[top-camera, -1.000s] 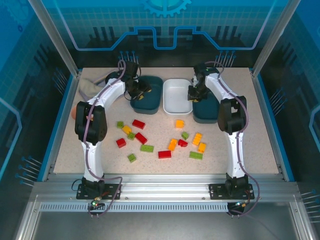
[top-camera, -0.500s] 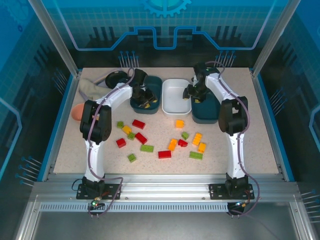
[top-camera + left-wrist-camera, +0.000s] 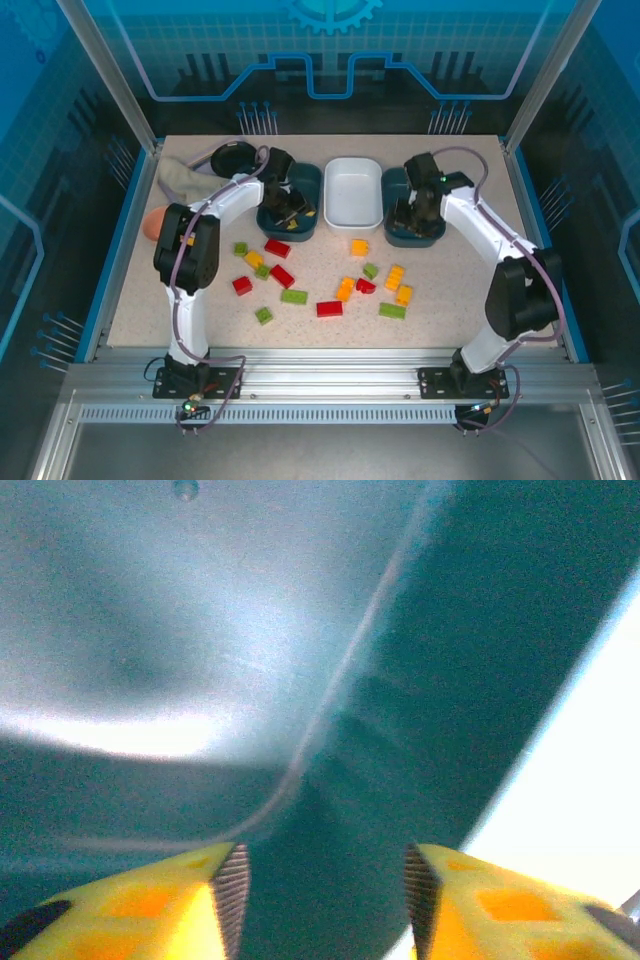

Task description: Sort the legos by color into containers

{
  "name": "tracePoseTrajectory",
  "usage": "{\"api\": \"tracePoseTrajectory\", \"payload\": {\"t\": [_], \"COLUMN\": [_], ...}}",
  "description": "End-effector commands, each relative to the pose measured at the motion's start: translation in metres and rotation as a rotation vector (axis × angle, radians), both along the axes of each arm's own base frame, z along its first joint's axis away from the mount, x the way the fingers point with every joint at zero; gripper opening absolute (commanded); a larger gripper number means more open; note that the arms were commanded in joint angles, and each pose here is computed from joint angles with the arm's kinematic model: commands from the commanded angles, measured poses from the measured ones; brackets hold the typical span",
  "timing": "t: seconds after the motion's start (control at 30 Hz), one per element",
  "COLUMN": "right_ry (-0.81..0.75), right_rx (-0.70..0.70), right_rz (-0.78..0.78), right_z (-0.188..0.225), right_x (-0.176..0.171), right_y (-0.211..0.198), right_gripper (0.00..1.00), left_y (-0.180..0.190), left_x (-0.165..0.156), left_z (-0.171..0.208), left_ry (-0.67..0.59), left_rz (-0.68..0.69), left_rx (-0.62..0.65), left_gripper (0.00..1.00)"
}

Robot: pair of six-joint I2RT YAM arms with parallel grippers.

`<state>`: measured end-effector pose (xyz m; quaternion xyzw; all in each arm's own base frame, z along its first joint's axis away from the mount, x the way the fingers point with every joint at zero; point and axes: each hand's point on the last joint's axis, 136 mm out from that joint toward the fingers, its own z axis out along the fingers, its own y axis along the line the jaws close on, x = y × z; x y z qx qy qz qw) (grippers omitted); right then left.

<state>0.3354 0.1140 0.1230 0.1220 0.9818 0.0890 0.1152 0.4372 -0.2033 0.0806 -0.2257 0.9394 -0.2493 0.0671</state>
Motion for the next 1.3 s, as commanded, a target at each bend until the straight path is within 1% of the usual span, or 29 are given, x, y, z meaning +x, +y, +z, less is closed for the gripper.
{"api": "tracePoseTrajectory", "payload": {"t": [0.0, 0.07, 0.13, 0.23, 0.3, 0.43, 0.57, 0.7, 0.8, 0.9, 1.0, 1.07, 1.2, 1.27], "right_ry": [0.036, 0.058, 0.086, 0.128, 0.142, 0.176, 0.186, 0.190, 0.210, 0.213, 0.191, 0.145, 0.012, -0.056], "right_rx": [-0.015, -0.021, -0.018, -0.017, -0.024, -0.032, -0.020, -0.024, -0.035, -0.036, -0.048, -0.068, -0.095, -0.107], "right_rz": [-0.015, -0.002, -0.011, -0.040, -0.053, -0.074, -0.076, -0.075, -0.079, -0.090, -0.092, -0.086, -0.068, -0.064], "right_z": [-0.020, -0.032, -0.047, -0.066, -0.077, -0.093, -0.100, -0.105, -0.110, -0.112, -0.103, -0.084, -0.031, -0.008], "right_x": [-0.026, -0.039, -0.047, -0.058, -0.061, -0.066, -0.063, -0.060, -0.062, -0.064, -0.063, -0.060, -0.046, -0.029], "right_y": [0.005, 0.009, 0.012, 0.011, 0.009, 0.006, 0.010, 0.012, 0.011, 0.009, 0.008, 0.005, -0.002, -0.012], "right_gripper": [0.65, 0.66, 0.66, 0.66, 0.66, 0.65, 0.63, 0.62, 0.53, 0.39, 0.28, 0.22, 0.19, 0.19], "left_y": [0.000, -0.007, -0.014, -0.025, -0.035, -0.045, -0.040, -0.034, -0.029, -0.026, -0.024, -0.023, -0.024, -0.024], "left_x": [0.007, 0.008, 0.001, -0.021, -0.042, -0.085, -0.120, -0.143, -0.156, -0.167, -0.171, -0.171, -0.166, -0.160], "left_z": [0.060, 0.089, 0.111, 0.130, 0.139, 0.147, 0.139, 0.131, 0.123, 0.116, 0.114, 0.116, 0.128, 0.135], "left_ry": [-0.141, -0.219, -0.289, -0.351, -0.398, -0.470, -0.459, -0.444, -0.420, -0.400, -0.395, -0.399, -0.424, -0.438], "left_rz": [0.002, -0.027, -0.067, -0.105, -0.136, -0.179, -0.182, -0.200, -0.205, -0.209, -0.202, -0.194, -0.177, -0.167], "left_rx": [0.001, -0.003, 0.008, -0.024, -0.066, -0.129, -0.158, -0.159, -0.157, -0.152, -0.146, -0.145, -0.142, -0.131], "left_gripper": [0.62, 0.70, 0.75, 0.78, 0.80, 0.81, 0.81, 0.81, 0.80, 0.80, 0.80, 0.80, 0.80, 0.80]}}
